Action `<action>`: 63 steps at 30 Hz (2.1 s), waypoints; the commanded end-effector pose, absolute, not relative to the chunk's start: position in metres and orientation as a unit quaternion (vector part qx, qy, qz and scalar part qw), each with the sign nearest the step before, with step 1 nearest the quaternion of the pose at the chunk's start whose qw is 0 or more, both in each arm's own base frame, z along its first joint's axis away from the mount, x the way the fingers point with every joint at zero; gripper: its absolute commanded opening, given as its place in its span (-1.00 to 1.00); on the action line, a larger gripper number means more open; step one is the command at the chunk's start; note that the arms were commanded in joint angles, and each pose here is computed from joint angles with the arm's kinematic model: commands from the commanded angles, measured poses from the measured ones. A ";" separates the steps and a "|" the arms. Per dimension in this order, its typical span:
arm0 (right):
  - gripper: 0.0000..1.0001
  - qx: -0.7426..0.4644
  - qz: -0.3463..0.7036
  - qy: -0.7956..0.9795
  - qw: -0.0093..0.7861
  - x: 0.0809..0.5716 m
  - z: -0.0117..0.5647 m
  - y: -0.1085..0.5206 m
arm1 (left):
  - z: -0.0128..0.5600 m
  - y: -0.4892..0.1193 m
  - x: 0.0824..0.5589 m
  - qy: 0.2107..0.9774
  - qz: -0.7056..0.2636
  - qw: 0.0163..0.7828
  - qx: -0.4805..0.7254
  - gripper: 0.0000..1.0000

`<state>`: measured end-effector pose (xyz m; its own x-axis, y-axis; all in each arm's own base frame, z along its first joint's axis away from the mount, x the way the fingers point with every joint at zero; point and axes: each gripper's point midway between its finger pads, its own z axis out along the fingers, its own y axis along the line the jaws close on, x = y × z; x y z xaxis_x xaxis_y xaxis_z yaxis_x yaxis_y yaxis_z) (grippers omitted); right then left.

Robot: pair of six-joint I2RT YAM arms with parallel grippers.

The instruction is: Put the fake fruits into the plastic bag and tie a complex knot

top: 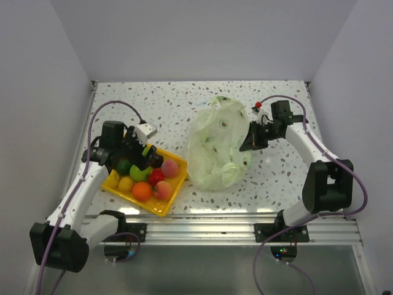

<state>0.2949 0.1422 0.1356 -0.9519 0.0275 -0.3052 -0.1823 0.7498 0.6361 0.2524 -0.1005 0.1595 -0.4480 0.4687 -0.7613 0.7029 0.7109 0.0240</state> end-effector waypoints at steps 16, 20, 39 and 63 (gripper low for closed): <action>-1.00 -0.050 0.342 0.924 0.162 0.300 0.139 0.139 | 0.098 -0.055 0.322 0.894 -0.010 0.324 0.308 0.70; -1.00 -0.050 0.343 0.925 0.158 0.299 0.138 0.139 | 0.086 -0.053 0.327 0.897 -0.004 0.316 0.309 0.66; -1.00 -0.052 0.348 0.924 0.152 0.299 0.136 0.140 | 0.064 -0.053 0.330 0.907 -0.012 0.285 0.309 0.51; -1.00 -0.049 0.399 0.905 0.140 0.302 0.146 0.156 | 0.364 -0.299 0.256 0.585 -0.416 0.517 0.466 -0.19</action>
